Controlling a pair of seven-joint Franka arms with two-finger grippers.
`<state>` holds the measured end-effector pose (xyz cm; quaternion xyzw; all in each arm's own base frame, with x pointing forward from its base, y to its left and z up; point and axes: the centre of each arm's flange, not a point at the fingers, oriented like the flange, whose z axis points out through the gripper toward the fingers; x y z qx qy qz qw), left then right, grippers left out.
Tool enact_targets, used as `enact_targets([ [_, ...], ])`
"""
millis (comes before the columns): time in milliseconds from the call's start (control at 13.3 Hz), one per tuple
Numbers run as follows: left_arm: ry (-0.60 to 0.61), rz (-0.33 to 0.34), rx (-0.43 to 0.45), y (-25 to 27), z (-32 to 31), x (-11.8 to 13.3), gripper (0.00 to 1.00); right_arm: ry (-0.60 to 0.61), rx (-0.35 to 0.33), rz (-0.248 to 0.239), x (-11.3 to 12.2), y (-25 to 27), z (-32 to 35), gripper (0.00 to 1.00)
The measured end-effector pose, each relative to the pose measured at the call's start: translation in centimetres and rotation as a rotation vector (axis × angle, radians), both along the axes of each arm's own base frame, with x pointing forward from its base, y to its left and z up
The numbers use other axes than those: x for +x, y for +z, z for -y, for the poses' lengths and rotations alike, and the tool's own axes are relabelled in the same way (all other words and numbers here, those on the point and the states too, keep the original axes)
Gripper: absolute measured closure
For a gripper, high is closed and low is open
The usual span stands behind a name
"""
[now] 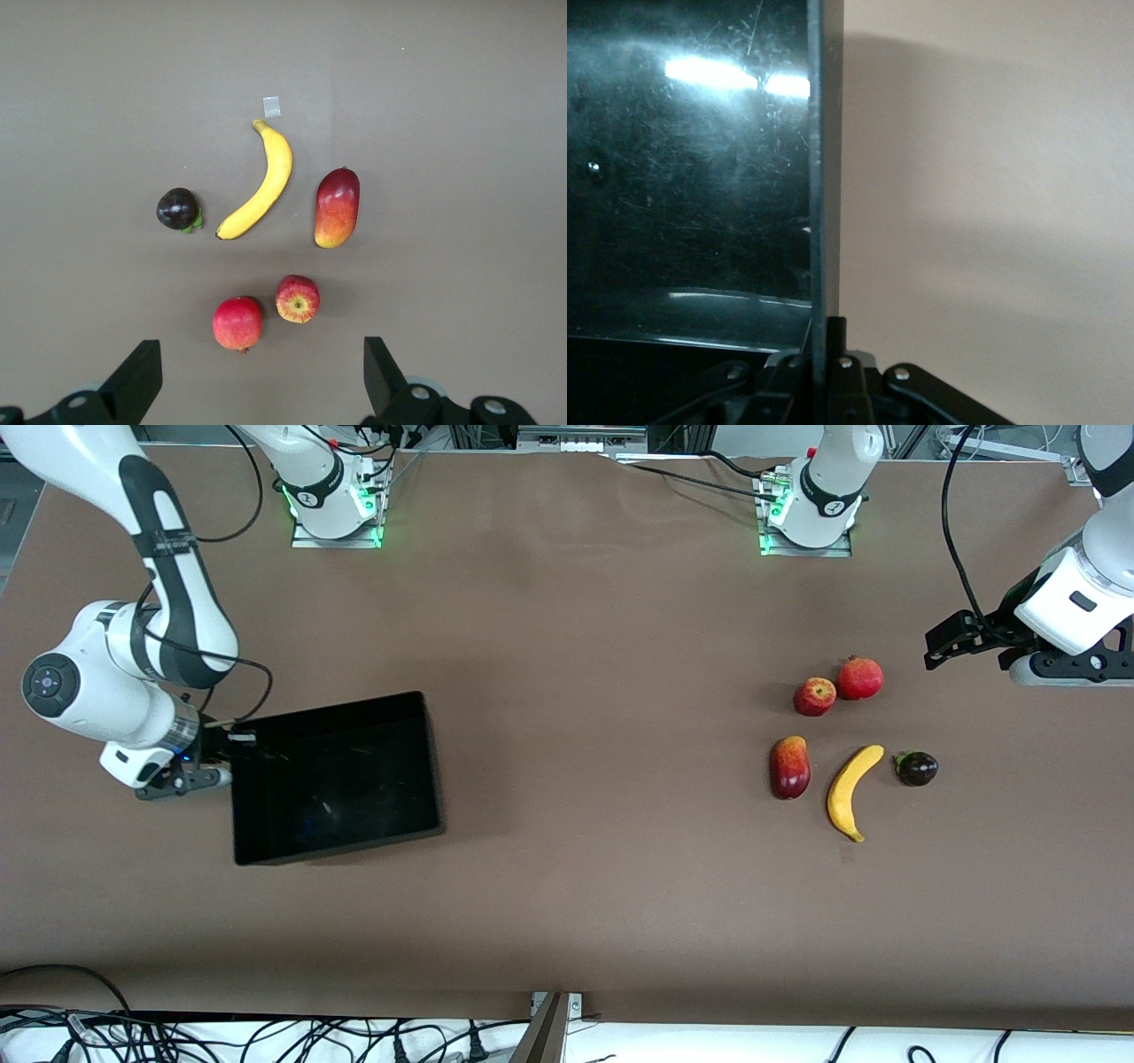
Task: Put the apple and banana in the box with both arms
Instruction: 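Push the black box across the table toward the fruit with the right gripper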
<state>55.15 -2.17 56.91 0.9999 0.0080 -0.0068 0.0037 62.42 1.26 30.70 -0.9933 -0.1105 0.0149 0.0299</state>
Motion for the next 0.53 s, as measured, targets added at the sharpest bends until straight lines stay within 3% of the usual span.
enact_targets([
  [225, 0.0, 0.0, 0.0, 0.0, 0.0, 0.0, 0.0, -0.014, 0.002, -0.005, 0.6, 3.2, -9.3, 0.96],
  [526, 0.0, 0.0, 0.0, 0.0, 0.0, 0.0, 0.0, -0.115, 0.027, -0.035, -2.4, 3.6, -23.4, 0.96],
])
